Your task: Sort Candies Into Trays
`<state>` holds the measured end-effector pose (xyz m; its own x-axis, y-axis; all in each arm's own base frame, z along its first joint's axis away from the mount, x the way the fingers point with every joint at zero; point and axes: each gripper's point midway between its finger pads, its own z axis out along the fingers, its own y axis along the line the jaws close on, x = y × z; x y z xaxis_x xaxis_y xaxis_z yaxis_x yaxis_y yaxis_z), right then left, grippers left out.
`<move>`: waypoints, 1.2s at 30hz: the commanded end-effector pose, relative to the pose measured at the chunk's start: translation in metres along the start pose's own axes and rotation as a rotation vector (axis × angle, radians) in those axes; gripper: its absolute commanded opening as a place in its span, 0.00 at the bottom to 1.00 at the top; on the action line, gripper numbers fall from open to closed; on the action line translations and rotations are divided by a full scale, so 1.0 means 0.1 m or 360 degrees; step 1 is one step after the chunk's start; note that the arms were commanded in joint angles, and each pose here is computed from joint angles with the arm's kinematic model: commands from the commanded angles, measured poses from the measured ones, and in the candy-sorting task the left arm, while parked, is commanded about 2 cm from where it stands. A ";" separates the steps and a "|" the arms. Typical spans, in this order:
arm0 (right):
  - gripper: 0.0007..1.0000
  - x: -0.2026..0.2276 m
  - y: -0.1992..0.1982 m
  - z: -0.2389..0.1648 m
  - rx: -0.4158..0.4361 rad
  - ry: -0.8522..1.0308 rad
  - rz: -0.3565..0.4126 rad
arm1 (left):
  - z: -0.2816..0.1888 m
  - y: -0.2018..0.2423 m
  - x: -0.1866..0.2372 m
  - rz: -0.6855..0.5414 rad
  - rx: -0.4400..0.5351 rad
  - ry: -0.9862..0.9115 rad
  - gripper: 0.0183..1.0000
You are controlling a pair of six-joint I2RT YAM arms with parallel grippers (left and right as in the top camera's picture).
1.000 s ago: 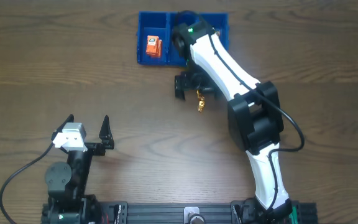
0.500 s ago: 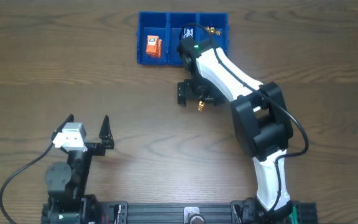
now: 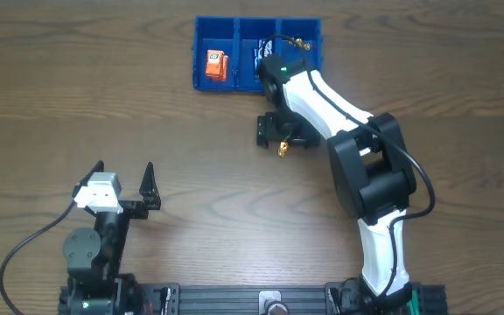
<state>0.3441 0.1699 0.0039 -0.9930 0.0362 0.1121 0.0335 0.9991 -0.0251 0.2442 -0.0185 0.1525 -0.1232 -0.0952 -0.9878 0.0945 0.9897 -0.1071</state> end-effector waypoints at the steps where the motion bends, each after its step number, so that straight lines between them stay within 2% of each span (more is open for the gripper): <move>1: 0.89 -0.01 -0.03 -0.06 0.0002 -0.0037 0.0023 | 0.01 -0.01 0.17 -0.0014 0.0018 0.0076 1.00; 6: 0.61 -0.04 -0.01 -0.04 -0.0010 -0.0061 0.0020 | 0.01 -0.01 0.17 -0.0014 0.0018 0.0076 1.00; 9: 0.57 -0.04 -0.01 -0.01 -0.0011 -0.0062 0.0020 | 0.01 -0.01 0.17 -0.0014 0.0018 0.0076 1.00; 16: 0.36 -0.03 -0.01 0.00 -0.0012 -0.0064 0.0017 | 0.01 -0.01 0.17 -0.0014 0.0018 0.0076 1.00; 29: 0.04 -0.01 -0.05 -0.02 0.0031 -0.0067 0.0011 | 0.01 -0.01 0.17 -0.0014 0.0018 0.0076 1.00; 32: 0.04 -0.03 -0.15 -0.24 0.0077 -0.0146 0.0023 | 0.01 -0.01 0.17 -0.0014 0.0018 0.0076 1.00; 36: 0.04 -0.15 -0.37 -0.93 0.0067 -0.0396 0.0094 | 0.01 -0.01 0.17 -0.0014 0.0018 0.0076 1.00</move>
<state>0.3414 0.1535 0.0271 -0.9972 0.0467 0.0577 0.0424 0.9964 -0.0733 0.2442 -0.0185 0.1524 -0.1236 -0.0952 -0.9878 0.0944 0.9897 -0.1072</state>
